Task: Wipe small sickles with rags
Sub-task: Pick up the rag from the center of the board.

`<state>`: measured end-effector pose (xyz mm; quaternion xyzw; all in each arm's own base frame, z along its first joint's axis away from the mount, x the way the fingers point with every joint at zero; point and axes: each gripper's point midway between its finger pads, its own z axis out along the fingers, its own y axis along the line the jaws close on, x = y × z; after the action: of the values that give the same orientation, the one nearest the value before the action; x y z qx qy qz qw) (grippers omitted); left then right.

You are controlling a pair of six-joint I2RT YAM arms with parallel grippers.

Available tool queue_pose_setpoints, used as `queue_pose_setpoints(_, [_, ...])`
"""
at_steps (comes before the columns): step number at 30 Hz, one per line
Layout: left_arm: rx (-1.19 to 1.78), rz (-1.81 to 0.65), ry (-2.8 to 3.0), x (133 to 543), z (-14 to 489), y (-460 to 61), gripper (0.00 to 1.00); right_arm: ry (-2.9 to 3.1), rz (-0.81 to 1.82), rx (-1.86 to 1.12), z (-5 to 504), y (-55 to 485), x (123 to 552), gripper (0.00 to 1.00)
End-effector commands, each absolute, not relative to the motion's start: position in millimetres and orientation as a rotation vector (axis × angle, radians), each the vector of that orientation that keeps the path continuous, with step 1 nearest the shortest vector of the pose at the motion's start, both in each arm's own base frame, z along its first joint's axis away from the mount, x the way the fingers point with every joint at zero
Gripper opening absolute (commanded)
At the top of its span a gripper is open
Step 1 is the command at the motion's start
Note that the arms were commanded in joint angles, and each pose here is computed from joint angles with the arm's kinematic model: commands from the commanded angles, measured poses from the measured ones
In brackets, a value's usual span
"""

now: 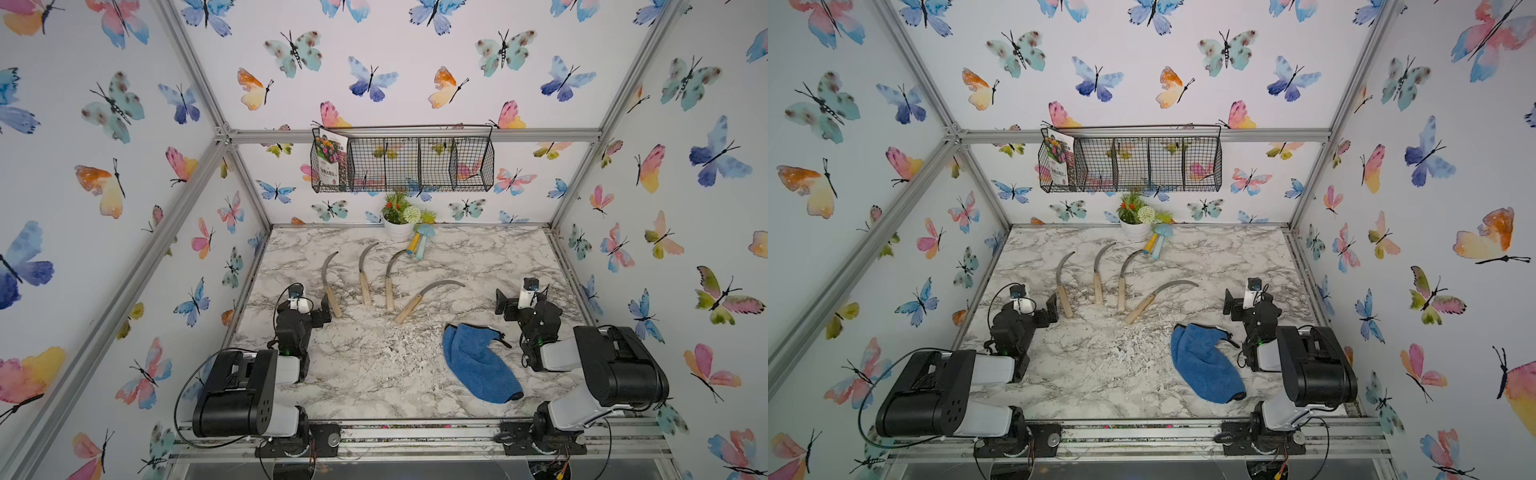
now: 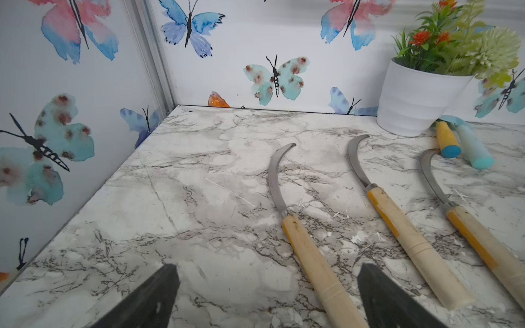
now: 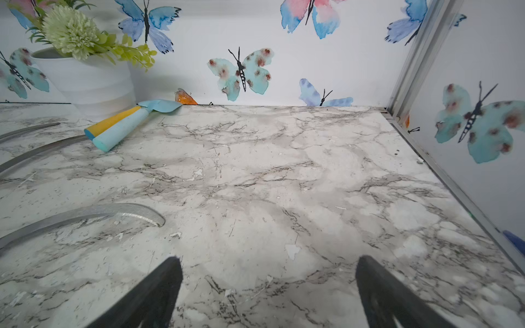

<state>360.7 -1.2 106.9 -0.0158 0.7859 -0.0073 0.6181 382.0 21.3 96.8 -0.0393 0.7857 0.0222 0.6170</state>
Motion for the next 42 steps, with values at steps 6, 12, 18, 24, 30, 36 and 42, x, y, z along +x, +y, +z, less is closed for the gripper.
queue_pose_setpoints(6, [-0.032, -0.017, 1.786, 364.3, 116.0, -2.2, 0.99, 1.789, 0.039, -0.094, 101.9, 21.5, 384.2, 0.98])
queue_pose_setpoints(12, [-0.032, -0.015, 1.785, 364.5, 116.2, -2.0, 0.99, 1.788, 0.038, -0.092, 102.2, 21.1, 384.4, 0.98])
queue_pose_setpoints(18, [-0.033, -0.016, 1.785, 364.5, 116.3, -2.1, 0.99, 1.788, 0.04, -0.096, 102.2, 21.7, 384.0, 0.98])
queue_pose_setpoints(24, [-0.06, 0.003, 1.723, 362.4, 131.0, 3.4, 0.99, 1.769, 0.016, -0.05, 121.5, 14.7, 383.5, 0.98])
queue_pose_setpoints(30, [-0.256, 0.046, 1.886, 362.2, 146.2, 23.9, 0.99, 1.855, 0.129, 0.078, 159.2, 16.4, 382.1, 0.98])
queue_pose_setpoints(36, [-0.425, -0.109, 1.608, 308.4, 186.0, 29.2, 0.99, 1.863, 0.439, 0.333, 195.6, 30.6, 361.7, 0.98])
queue_pose_setpoints(42, [-0.736, -0.155, 1.466, 259.0, 178.7, 59.7, 0.99, 1.816, 0.63, 0.198, 229.4, 60.7, 328.5, 0.98])
